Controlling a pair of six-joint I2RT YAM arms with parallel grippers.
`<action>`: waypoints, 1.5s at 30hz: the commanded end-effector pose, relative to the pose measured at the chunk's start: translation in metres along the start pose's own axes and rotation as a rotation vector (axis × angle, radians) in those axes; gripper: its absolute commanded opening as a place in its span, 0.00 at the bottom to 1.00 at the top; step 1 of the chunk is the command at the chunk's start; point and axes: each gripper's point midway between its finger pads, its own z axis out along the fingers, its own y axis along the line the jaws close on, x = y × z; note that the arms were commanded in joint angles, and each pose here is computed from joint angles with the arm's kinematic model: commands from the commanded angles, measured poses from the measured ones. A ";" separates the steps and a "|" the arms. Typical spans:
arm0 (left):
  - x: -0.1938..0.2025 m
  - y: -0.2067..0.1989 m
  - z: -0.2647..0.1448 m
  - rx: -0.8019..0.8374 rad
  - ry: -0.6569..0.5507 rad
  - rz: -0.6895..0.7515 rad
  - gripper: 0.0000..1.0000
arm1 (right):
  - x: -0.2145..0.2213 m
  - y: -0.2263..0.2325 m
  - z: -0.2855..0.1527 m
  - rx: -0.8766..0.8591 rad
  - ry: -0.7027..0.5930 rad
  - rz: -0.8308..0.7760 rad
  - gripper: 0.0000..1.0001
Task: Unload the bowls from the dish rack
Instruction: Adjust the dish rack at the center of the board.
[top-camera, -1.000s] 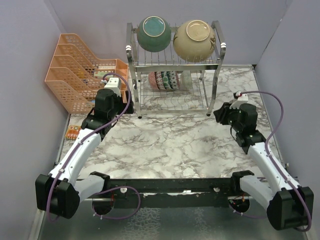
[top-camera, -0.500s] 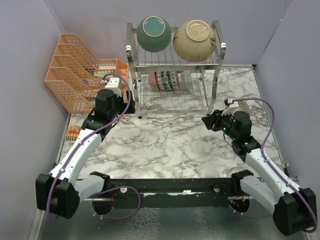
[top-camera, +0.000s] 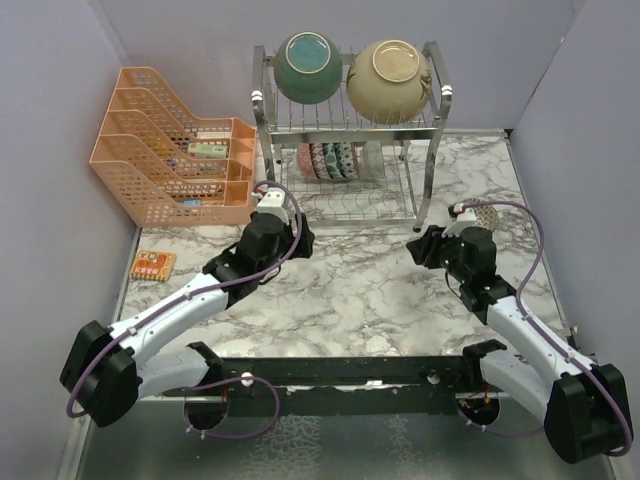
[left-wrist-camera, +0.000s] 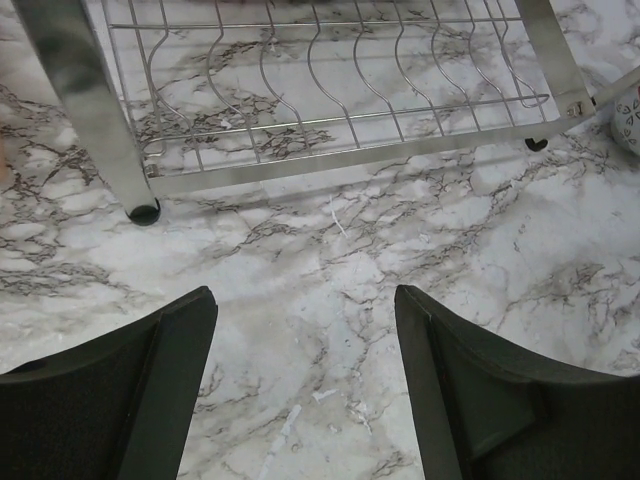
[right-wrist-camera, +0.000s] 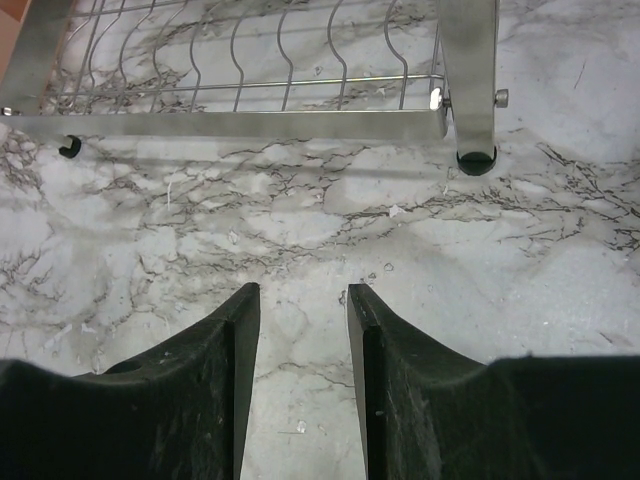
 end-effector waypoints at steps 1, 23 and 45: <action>-0.017 -0.009 0.027 -0.061 -0.100 -0.064 0.74 | -0.006 0.001 -0.003 0.001 -0.047 0.011 0.41; -0.068 -0.035 0.182 -0.233 -0.183 -0.033 0.99 | 0.001 0.008 0.035 -0.069 0.036 -0.027 0.41; -0.010 -0.003 0.207 -0.255 -0.087 0.044 0.89 | -0.021 0.012 0.000 -0.065 -0.110 -0.025 0.40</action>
